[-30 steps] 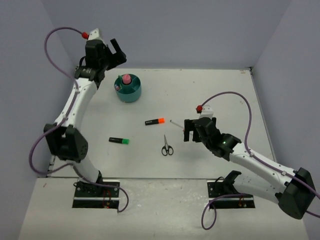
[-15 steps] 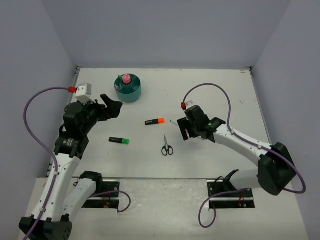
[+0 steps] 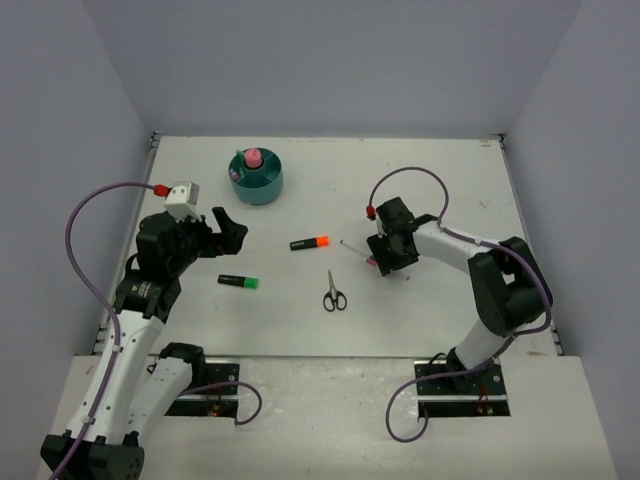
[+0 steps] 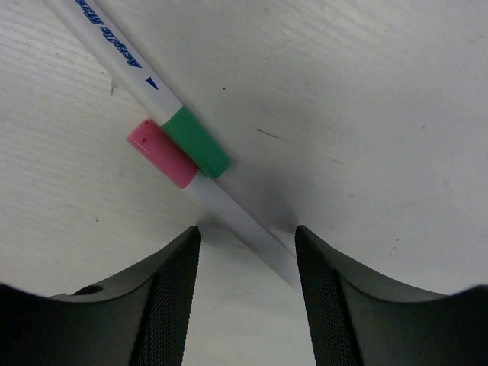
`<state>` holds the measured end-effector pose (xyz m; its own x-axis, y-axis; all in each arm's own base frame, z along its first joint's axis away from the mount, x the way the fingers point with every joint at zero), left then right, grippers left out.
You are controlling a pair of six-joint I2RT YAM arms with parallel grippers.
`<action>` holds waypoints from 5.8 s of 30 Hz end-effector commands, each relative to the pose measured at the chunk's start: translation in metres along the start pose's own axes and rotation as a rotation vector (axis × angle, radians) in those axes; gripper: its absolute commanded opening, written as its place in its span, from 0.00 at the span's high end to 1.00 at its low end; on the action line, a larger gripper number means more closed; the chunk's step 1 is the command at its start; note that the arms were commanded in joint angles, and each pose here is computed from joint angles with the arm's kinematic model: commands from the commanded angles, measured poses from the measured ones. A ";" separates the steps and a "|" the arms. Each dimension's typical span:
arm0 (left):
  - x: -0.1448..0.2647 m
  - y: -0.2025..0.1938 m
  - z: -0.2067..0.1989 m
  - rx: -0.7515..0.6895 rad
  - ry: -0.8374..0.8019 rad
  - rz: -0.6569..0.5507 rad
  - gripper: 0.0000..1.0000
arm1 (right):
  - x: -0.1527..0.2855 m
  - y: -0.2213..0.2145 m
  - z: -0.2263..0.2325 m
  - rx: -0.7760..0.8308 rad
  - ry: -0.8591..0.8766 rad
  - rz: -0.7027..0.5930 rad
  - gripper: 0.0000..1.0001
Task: Sort the stationery into containers
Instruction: Pick up the pen from the center of the board, then place the pen in the storage box, then pick up the pen from the center of the board.
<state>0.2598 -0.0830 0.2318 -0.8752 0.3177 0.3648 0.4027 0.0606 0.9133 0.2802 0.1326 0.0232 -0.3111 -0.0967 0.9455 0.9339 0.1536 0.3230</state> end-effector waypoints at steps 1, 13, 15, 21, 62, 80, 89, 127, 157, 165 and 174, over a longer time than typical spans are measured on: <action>0.003 0.009 -0.002 -0.042 -0.014 -0.041 0.00 | 0.002 0.008 0.009 0.058 0.043 0.018 0.52; 0.004 0.010 -0.001 -0.045 -0.006 -0.043 0.00 | 0.002 -0.007 0.020 0.087 0.079 0.116 0.81; 0.005 0.010 -0.001 -0.043 -0.005 -0.045 0.00 | 0.004 -0.010 0.026 0.097 0.088 0.107 0.83; 0.003 0.007 -0.003 -0.040 -0.021 -0.036 0.00 | 0.016 -0.019 0.047 0.111 0.152 0.056 1.00; 0.057 0.041 -0.263 0.060 -1.248 -0.190 0.89 | 0.277 -0.025 0.170 0.271 1.178 -0.580 1.00; -0.012 0.082 -0.222 0.018 -0.679 -0.192 1.00 | 0.257 -0.004 0.129 0.089 0.903 -0.737 0.01; -0.092 0.191 -0.089 -0.033 0.211 -0.368 1.00 | 0.229 0.018 0.048 -0.188 0.491 -0.959 0.01; -0.303 0.156 0.093 0.083 0.409 -0.279 0.41 | 0.201 0.000 0.086 -0.073 0.657 -0.821 0.01; 0.053 0.073 -0.012 0.064 0.053 -0.244 0.00 | -0.006 0.103 0.052 -0.900 -0.236 -0.312 0.34; 0.036 0.050 -0.003 0.000 0.072 -0.190 0.00 | -0.031 0.107 0.051 -0.907 -0.245 -0.281 0.62; 0.031 0.049 0.002 -0.026 0.089 -0.188 0.00 | -0.029 0.091 0.053 -0.868 -0.215 -0.230 0.76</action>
<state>0.2520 -0.0701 0.2721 -0.9429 0.2116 0.2573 0.2867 0.1217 0.9503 0.3723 0.2029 0.0252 -0.4640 0.1835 0.8666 0.6118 -0.6411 0.4633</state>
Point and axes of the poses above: each gripper's point midway between its finger pads, its own x axis back along the fingers, its own z axis along the line the jaws close on, y = z × x, the point moved 1 cm from there along x, back along the fingers, and after that the axes turned 12 degrees about -x, right-handed, at the moved point
